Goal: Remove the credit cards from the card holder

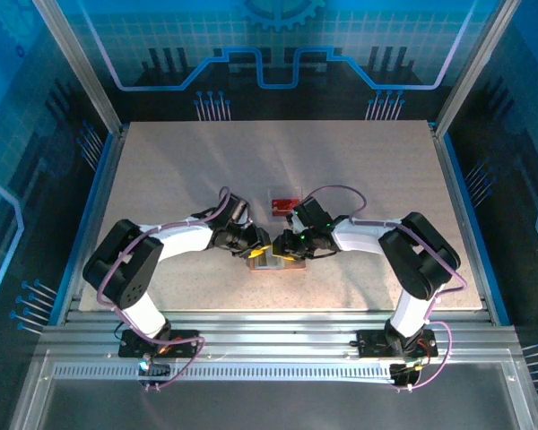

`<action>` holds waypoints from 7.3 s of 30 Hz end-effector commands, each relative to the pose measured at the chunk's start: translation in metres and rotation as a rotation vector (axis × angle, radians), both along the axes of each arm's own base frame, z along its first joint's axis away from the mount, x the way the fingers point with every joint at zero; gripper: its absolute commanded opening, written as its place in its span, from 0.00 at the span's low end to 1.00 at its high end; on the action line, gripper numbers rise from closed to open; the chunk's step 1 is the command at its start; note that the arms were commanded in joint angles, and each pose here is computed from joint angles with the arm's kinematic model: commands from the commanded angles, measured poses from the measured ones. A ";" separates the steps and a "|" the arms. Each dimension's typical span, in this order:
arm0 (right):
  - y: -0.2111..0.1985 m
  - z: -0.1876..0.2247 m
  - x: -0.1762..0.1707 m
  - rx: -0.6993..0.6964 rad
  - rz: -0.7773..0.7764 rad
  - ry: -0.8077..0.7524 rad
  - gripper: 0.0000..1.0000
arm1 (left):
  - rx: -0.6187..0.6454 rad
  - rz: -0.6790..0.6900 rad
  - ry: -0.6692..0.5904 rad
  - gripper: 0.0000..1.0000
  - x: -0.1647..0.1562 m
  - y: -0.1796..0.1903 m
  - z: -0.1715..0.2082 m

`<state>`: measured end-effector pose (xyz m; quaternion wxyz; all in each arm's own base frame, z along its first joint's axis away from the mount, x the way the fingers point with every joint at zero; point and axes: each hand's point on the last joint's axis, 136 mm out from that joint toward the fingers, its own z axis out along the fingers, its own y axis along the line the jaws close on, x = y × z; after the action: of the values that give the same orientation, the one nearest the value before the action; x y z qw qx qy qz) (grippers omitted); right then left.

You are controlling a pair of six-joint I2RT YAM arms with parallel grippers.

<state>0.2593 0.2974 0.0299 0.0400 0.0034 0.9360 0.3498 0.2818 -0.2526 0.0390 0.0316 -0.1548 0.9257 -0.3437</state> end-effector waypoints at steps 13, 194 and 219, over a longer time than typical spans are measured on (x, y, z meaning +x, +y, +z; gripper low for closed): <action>-0.007 0.027 0.002 0.038 -0.015 -0.065 0.32 | -0.038 -0.020 0.008 0.27 0.003 -0.011 0.009; 0.004 0.011 0.014 -0.178 0.020 -0.041 0.30 | -0.012 0.004 0.074 0.10 -0.013 0.019 -0.020; 0.020 0.014 0.005 -0.078 0.046 0.001 0.31 | -0.021 0.007 0.065 0.11 -0.013 0.019 -0.017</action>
<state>0.2752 0.3110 0.0538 0.0572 -0.0171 0.9494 0.3085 0.2714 -0.2394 0.0269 0.0048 -0.1673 0.9177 -0.3603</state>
